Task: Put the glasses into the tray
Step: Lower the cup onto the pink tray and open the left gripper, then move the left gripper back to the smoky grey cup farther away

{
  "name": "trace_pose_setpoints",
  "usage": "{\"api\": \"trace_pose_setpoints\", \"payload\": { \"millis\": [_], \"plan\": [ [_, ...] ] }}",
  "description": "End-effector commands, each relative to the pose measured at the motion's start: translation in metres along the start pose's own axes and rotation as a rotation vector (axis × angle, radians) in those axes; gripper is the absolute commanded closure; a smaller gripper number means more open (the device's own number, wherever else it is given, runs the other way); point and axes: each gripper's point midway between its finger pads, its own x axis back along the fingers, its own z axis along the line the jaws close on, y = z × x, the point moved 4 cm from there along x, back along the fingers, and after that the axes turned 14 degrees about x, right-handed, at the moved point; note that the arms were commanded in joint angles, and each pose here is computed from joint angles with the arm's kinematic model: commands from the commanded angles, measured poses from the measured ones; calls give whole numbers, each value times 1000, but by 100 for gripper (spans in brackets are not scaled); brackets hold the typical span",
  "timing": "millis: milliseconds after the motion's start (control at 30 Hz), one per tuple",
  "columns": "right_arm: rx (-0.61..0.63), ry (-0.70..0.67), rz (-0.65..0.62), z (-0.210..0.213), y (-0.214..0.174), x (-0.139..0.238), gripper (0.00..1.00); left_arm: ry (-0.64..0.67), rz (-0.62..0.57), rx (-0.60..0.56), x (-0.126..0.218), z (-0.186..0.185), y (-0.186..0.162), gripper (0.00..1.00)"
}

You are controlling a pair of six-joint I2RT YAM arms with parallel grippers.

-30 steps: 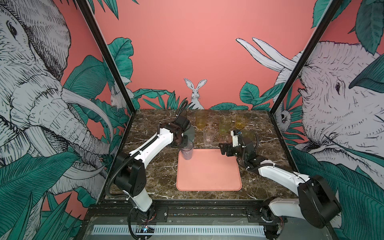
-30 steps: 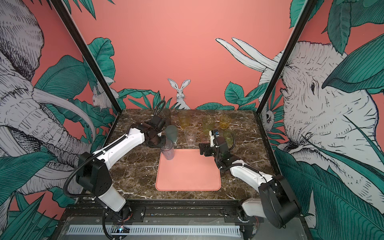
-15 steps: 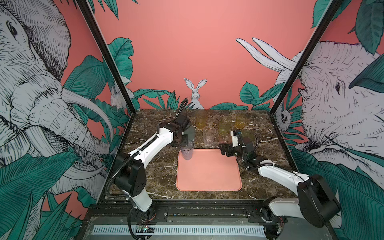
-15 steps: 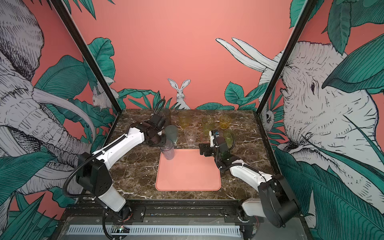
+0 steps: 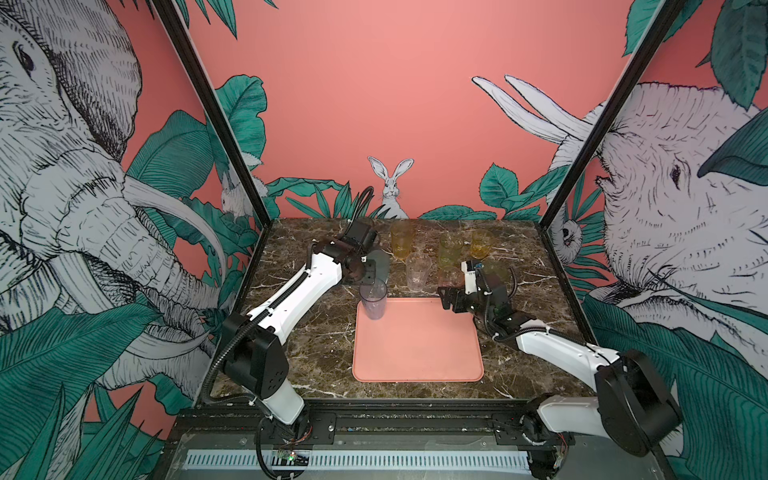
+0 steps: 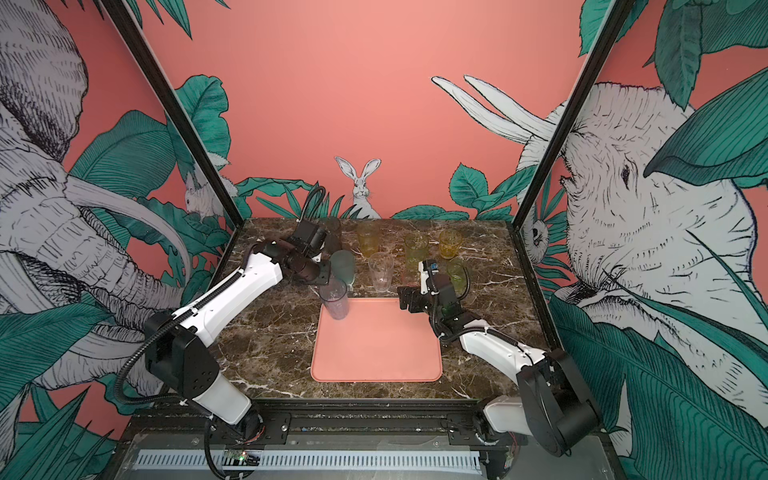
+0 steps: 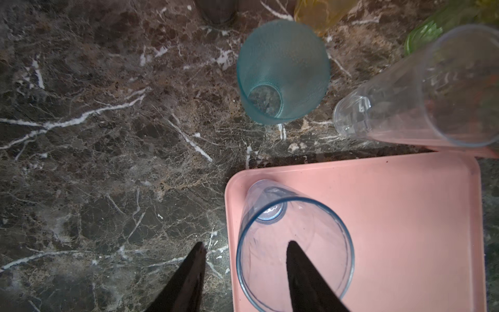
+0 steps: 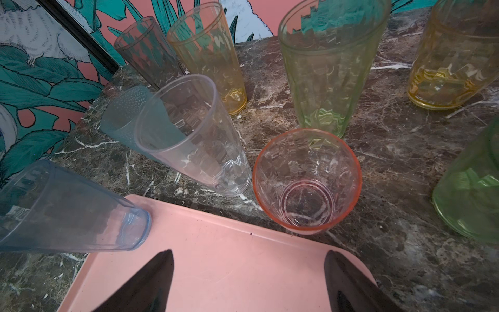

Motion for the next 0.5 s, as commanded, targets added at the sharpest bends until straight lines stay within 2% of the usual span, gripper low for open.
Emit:
{"api": "trace_pose_setpoints", "payload": {
  "millis": [0, 467],
  "plan": [
    [4, 9, -74, 2, 21, 7, 11, -15, -89, -1, 26, -1, 15, 48],
    [19, 10, -104, 3, 25, 13, 11, -6, -228, 32, 48, -1, 57, 42]
  ]
}}
